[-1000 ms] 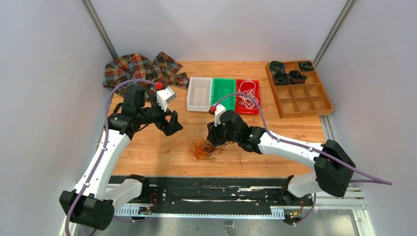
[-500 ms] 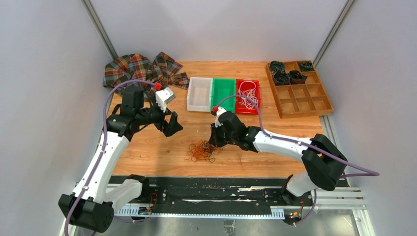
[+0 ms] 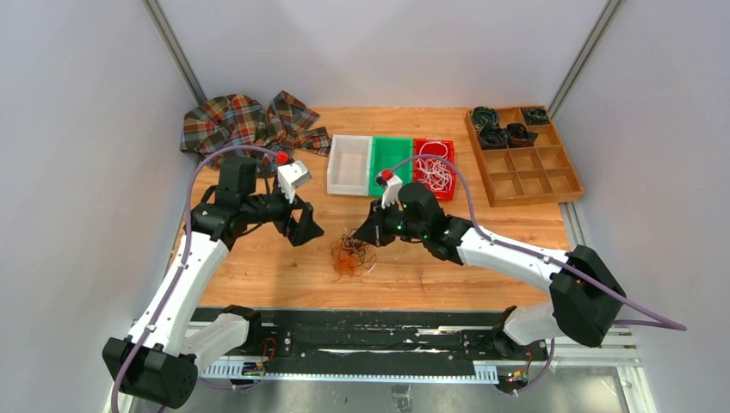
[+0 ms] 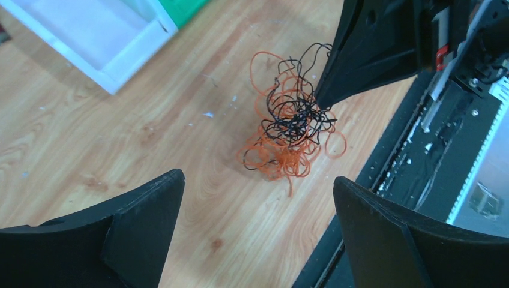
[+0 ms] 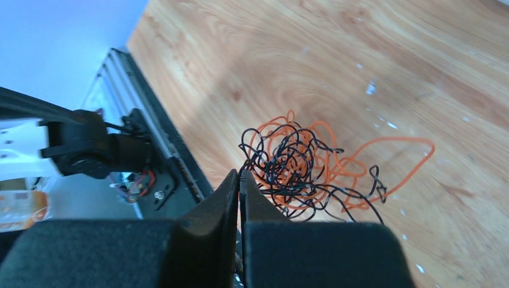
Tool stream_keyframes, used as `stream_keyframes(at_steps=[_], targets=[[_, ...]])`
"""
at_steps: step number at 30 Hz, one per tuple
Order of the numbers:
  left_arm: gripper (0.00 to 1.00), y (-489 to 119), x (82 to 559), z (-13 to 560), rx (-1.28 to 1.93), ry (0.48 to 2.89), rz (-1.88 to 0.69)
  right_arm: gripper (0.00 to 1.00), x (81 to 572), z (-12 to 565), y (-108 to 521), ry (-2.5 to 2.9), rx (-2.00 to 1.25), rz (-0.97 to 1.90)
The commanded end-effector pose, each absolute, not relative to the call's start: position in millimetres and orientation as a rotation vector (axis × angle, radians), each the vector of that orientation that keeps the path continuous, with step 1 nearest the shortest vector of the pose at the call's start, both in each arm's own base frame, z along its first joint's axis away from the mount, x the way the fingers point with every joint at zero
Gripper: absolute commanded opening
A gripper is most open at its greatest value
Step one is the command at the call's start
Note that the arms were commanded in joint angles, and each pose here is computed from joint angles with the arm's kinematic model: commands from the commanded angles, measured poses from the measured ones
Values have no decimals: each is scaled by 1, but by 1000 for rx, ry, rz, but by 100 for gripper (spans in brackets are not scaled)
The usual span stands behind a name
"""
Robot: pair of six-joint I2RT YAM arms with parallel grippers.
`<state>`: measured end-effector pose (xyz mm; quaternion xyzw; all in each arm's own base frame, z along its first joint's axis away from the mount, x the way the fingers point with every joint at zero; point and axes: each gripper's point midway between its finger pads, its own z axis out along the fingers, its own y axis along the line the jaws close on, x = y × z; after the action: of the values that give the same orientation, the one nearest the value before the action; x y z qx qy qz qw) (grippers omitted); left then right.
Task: Untangle the cables
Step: Untie the cable.
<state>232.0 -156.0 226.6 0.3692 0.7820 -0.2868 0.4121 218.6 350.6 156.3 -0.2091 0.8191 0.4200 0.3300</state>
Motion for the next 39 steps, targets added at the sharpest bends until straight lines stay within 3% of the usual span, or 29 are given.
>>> stream_keyframes(at_steps=[1, 10, 20, 26, 29, 34, 39], targets=[[98, -168, 216, 221, 995, 1942, -790, 1, 210, 219, 370, 1968, -610, 1301], [87, -188, 193, 204, 1149, 1885, -921, 1, 202, 243, 385, 1864, -653, 1444], [62, -191, 193, 189, 1241, 1853, -925, 1, 194, 250, 393, 1838, -691, 1545], [17, -189, 195, 184, 1252, 1867, -901, 0, 199, 241, 392, 1863, -668, 1545], [2, -187, 195, 187, 1250, 1855, -874, 1, 209, 235, 384, 1887, -622, 1528], [1, -186, 196, 203, 1230, 1820, -843, 1, 225, 215, 366, 1940, -582, 1454], [1, -183, 200, 217, 1205, 1819, -797, 1, 250, 163, 328, 2102, -582, 1075]])
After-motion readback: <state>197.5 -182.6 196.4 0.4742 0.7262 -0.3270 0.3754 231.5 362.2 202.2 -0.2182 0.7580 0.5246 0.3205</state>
